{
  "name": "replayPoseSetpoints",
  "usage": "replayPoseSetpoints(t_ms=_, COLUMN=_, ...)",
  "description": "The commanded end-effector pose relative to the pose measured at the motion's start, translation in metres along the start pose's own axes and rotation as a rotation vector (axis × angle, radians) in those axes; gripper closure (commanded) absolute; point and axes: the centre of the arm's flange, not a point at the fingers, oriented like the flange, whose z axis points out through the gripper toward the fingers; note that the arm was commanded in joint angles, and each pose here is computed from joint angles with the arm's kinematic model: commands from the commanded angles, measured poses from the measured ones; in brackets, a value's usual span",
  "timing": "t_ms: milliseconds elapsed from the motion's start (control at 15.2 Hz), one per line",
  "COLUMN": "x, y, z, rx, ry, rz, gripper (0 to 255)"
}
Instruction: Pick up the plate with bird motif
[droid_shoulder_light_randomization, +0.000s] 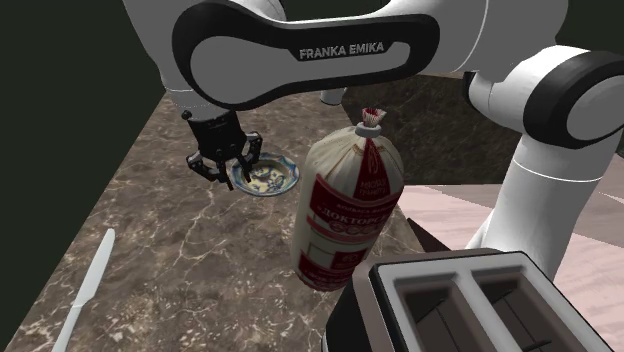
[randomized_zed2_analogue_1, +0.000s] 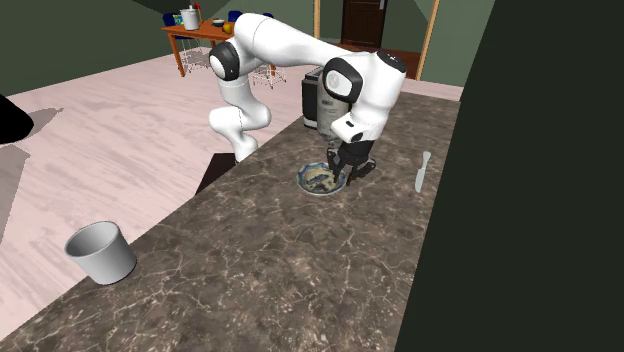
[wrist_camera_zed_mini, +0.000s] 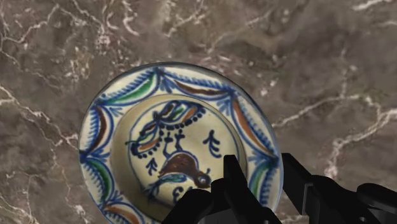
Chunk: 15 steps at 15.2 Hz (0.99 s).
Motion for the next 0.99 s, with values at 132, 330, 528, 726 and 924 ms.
replayPoseSetpoints(t_ms=132, x=0.0, y=-0.001, z=0.001, rx=-0.001, ry=-0.001, rz=0.0, gripper=255)
replayPoseSetpoints(t_ms=330, x=0.0, y=0.003, z=-0.015, rx=-0.001, ry=-0.001, rz=0.0, gripper=255)
replayPoseSetpoints(t_ms=528, x=-0.001, y=0.007, z=-0.03, rx=-0.001, ry=-0.001, rz=0.0, gripper=255)
replayPoseSetpoints(t_ms=726, x=-0.001, y=0.01, z=-0.045, rx=-0.001, ry=-0.001, rz=0.0, gripper=255)
replayPoseSetpoints(t_ms=924, x=-0.002, y=0.014, z=-0.061, rx=-0.001, ry=-0.001, rz=0.0, gripper=255)
